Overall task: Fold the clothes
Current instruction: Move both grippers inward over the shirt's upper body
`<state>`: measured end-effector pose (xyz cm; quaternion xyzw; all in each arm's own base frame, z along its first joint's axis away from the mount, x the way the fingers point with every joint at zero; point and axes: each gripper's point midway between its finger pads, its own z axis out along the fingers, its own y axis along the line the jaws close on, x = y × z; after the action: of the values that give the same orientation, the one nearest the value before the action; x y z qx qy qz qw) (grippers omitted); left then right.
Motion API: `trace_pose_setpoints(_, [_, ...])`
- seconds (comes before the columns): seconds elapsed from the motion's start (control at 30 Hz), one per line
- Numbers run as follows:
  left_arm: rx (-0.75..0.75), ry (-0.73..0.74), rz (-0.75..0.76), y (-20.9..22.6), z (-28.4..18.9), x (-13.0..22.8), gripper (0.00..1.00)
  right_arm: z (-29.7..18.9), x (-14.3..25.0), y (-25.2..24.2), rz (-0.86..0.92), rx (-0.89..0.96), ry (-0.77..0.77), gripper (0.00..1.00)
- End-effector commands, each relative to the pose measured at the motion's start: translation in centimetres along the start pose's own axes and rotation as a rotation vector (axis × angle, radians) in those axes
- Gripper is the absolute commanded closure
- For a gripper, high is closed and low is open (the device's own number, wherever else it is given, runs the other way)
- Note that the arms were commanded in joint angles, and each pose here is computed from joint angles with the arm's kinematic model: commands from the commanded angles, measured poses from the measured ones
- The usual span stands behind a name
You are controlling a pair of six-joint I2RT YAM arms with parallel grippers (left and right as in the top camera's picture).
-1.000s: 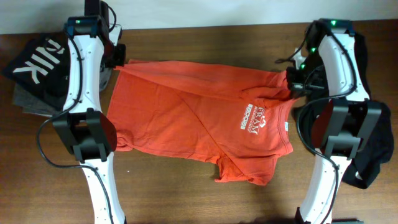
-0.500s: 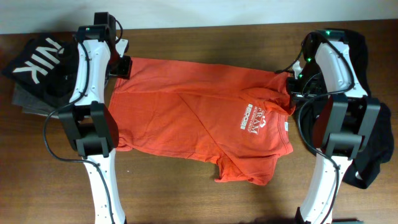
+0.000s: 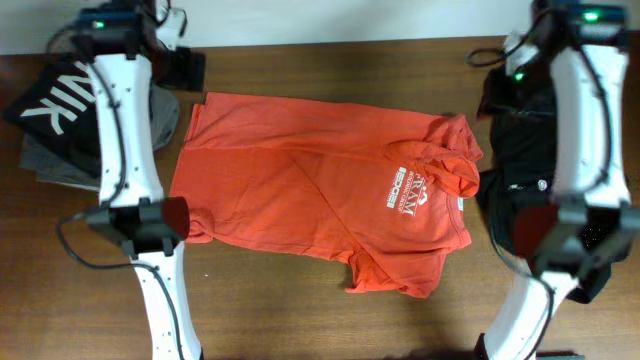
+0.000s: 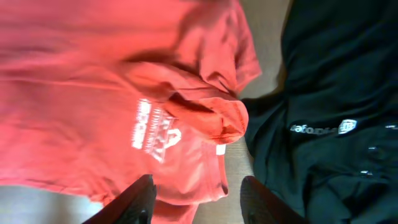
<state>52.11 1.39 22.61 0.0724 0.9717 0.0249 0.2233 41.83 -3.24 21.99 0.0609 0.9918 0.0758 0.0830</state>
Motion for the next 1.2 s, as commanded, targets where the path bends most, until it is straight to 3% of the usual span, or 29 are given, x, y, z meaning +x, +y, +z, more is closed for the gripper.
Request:
trace_pose_setpoints(0.0, [0.042, -0.211, -0.001, -0.9, -9.2, -1.8, 0.05, -8.1, 1.3, 2.1, -0.036, -0.054, -0.205, 0.5])
trace_pose_setpoints(0.27, [0.166, -0.378, 0.001, -4.0, -17.7, -1.6, 0.05, -17.5, 6.6, 5.2, -0.067, -0.084, -0.441, 0.46])
trace_pose_setpoints(0.37, [0.132, -0.41, 0.009, -4.2, -20.0, -1.1, 0.05, -18.1, 9.2, 6.5, -0.091, -0.103, -0.444, 0.44])
trace_pose_setpoints(0.5, [0.125, -0.37, -0.03, -4.4, -21.1, 0.5, 0.06, -15.7, 12.9, 8.2, -0.143, -0.126, -0.336, 0.32])
trace_pose_setpoints(0.63, [0.145, -0.231, -0.082, -4.9, -19.6, 3.5, 0.11, -11.4, 16.0, 9.3, -0.154, -0.135, -0.169, 0.29])
trace_pose_setpoints(0.67, [0.144, -0.185, -0.106, -4.9, -18.9, 4.3, 0.16, -10.2, 16.6, 9.7, -0.172, -0.138, -0.129, 0.29])
trace_pose_setpoints(0.77, [0.122, -0.02, -0.173, -4.7, -15.6, 7.3, 0.16, -6.5, 17.7, 11.1, -0.203, -0.141, -0.039, 0.28])
trace_pose_setpoints(1.03, [0.142, 0.456, -0.182, -7.1, -5.8, 17.2, 0.17, 4.1, 22.4, 13.8, -0.257, -0.171, 0.175, 0.28])
trace_pose_setpoints(1.17, [0.124, 0.546, -0.219, -7.5, -2.5, 20.1, 0.17, 6.3, 24.2, 13.4, -0.266, -0.16, 0.231, 0.28])
